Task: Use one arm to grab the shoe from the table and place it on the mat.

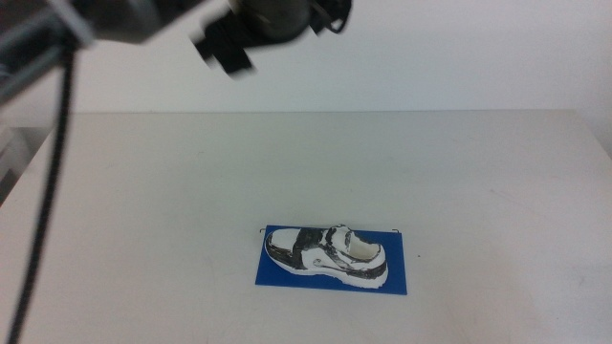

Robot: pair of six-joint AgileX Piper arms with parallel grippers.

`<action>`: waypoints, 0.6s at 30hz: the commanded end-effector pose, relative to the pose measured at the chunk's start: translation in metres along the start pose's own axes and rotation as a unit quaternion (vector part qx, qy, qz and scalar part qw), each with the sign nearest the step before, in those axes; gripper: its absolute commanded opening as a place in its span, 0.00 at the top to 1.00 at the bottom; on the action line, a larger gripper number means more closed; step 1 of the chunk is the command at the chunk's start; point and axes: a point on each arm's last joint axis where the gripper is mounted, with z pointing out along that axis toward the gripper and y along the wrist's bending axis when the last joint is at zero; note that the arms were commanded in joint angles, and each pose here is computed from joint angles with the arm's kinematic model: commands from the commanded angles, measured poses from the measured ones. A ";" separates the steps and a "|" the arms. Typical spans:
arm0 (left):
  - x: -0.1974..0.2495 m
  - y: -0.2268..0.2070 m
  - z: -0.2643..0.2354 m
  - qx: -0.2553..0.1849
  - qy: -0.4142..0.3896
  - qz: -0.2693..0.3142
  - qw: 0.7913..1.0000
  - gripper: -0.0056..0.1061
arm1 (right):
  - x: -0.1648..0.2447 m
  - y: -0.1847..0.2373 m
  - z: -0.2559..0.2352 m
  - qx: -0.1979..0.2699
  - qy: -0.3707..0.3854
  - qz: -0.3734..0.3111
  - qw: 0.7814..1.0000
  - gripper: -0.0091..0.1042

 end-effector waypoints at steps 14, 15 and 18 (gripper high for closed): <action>-0.079 0.094 -0.092 0.040 -0.090 0.270 0.958 0.11 | -0.011 0.000 -0.003 0.002 -0.055 -0.011 0.998 0.33; -0.080 0.106 -0.090 0.041 -0.099 0.268 0.957 0.11 | -0.011 0.000 -0.003 0.002 -0.055 -0.011 0.998 0.33; -0.073 0.142 -0.083 0.062 -0.138 0.249 0.957 0.11 | -0.011 0.000 -0.003 0.002 -0.055 -0.011 0.998 0.33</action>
